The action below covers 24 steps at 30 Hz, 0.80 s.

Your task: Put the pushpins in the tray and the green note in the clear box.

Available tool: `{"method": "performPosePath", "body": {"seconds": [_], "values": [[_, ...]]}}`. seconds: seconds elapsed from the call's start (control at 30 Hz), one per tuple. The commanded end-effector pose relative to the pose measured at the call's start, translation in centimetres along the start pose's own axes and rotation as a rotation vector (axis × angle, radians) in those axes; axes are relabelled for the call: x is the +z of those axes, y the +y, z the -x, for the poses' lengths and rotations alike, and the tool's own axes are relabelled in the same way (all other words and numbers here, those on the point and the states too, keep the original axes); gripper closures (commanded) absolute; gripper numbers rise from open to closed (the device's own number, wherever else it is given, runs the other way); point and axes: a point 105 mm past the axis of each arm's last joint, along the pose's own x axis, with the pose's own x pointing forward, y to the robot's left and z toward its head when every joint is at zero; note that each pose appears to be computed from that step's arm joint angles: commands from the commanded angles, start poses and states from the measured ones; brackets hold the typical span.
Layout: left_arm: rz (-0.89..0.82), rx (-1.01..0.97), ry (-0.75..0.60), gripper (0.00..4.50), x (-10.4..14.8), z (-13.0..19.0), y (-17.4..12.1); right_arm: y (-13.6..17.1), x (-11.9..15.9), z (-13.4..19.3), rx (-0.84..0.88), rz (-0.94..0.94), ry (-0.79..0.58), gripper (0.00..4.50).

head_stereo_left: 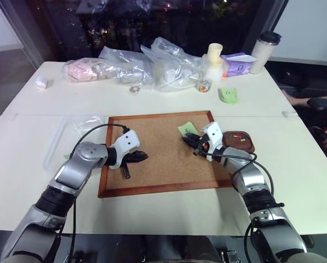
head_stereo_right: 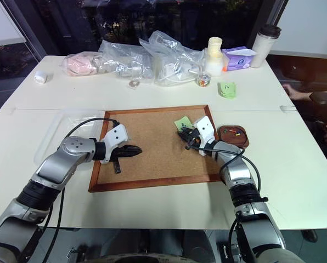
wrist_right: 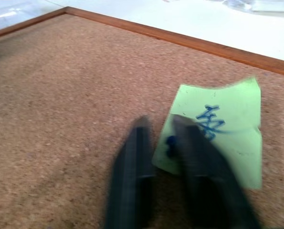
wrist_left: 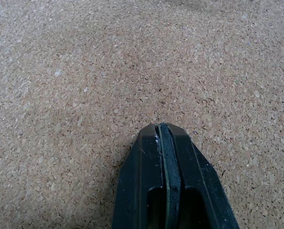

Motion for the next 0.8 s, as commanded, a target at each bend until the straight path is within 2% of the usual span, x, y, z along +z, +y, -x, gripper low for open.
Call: {"method": "performPosePath", "body": {"seconds": [0.03, 0.2, 0.5, 0.73, 0.8], "values": [[0.097, 0.03, 0.166, 4.5, -4.6, -0.1, -0.1, 0.7, -2.2, 0.2, 0.014, -0.012, 0.069, 4.48], [0.094, 0.031, 0.164, 4.5, -4.5, -0.1, 0.1, 0.3, -0.7, 0.1, -0.019, 0.026, 0.025, 4.48], [0.089, 0.019, 0.163, 4.5, -4.5, -0.3, -0.1, -0.1, 4.3, 1.5, -0.086, 0.117, -0.119, 4.48], [0.078, 0.01, 0.158, 4.5, -4.3, -0.6, 0.0, 0.1, 5.2, 2.0, -0.08, 0.132, -0.126, 4.48], [0.095, 0.003, 0.122, 4.5, -3.5, -0.8, 0.0, 0.2, 5.2, 2.1, -0.079, 0.134, -0.123, 4.48]]}}
